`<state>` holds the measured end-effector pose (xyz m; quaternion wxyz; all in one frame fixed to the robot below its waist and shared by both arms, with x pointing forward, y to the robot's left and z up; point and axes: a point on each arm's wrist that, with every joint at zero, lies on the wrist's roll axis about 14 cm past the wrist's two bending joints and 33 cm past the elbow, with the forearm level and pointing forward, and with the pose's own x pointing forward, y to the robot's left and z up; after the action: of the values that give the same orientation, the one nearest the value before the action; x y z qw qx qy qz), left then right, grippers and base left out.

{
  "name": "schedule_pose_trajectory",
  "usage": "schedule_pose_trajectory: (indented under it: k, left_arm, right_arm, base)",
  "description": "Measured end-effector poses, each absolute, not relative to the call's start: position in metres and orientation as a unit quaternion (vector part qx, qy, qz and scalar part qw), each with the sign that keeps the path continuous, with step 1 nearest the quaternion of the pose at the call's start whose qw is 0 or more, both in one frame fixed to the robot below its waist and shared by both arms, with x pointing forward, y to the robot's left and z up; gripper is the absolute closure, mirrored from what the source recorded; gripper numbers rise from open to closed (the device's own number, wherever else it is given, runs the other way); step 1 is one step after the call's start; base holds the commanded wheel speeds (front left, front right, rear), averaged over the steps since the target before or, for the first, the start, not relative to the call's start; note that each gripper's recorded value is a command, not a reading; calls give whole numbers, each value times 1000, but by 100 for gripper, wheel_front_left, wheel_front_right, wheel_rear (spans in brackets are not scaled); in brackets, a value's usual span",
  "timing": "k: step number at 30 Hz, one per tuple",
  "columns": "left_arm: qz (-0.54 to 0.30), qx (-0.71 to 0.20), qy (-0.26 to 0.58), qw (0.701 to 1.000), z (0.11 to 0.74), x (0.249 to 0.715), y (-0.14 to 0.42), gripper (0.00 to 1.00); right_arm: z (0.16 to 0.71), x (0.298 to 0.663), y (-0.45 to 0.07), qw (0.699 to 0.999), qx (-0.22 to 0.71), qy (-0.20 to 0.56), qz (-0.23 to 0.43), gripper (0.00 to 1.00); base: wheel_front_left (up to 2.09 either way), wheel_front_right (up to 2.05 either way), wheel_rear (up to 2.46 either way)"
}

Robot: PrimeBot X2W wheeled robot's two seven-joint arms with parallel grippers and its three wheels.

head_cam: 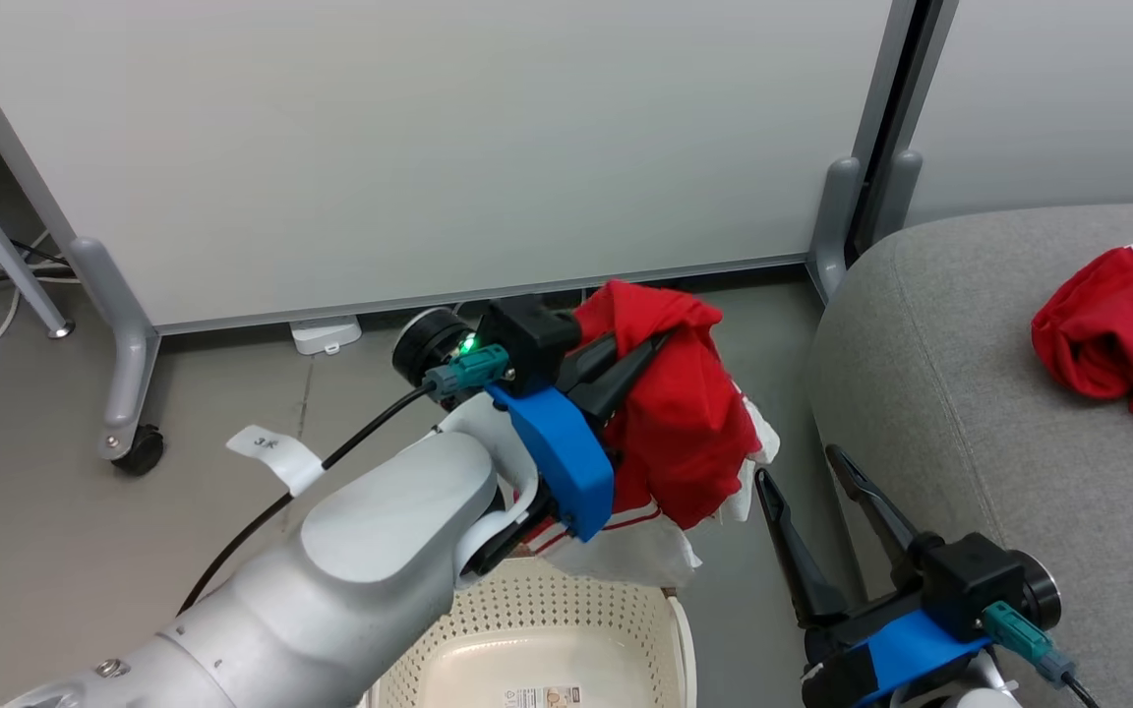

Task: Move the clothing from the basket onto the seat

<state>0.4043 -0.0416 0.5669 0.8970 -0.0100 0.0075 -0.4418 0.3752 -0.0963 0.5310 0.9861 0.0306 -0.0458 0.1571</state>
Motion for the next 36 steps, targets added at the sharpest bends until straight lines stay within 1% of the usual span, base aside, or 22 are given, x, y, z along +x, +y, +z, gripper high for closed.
schedule_pose_trajectory:
  k: [5,12,19,27,36]
  left_arm:
    - [-441,-8,-14,897,587,407,-46,100]
    - [-447,-5,-1,894,580,405,-53,100]
    - [-452,-11,8,892,574,406,-58,100]
    - [-463,-14,17,886,564,415,-67,100]
    - [-470,-20,24,882,555,421,-73,100]
  right_arm:
    - [534,371,-93,985,32,-49,163,0]
    - [533,370,-93,985,34,-46,161,0]
    - [519,373,-91,986,33,-17,164,0]
    - [499,407,-79,982,-7,40,185,0]
    - [483,445,-72,977,-41,70,197,0]
  base:
    - [0,0,0]
    - [0,0,0]
    - [0,0,0]
    - [0,0,0]
    - [0,0,0]
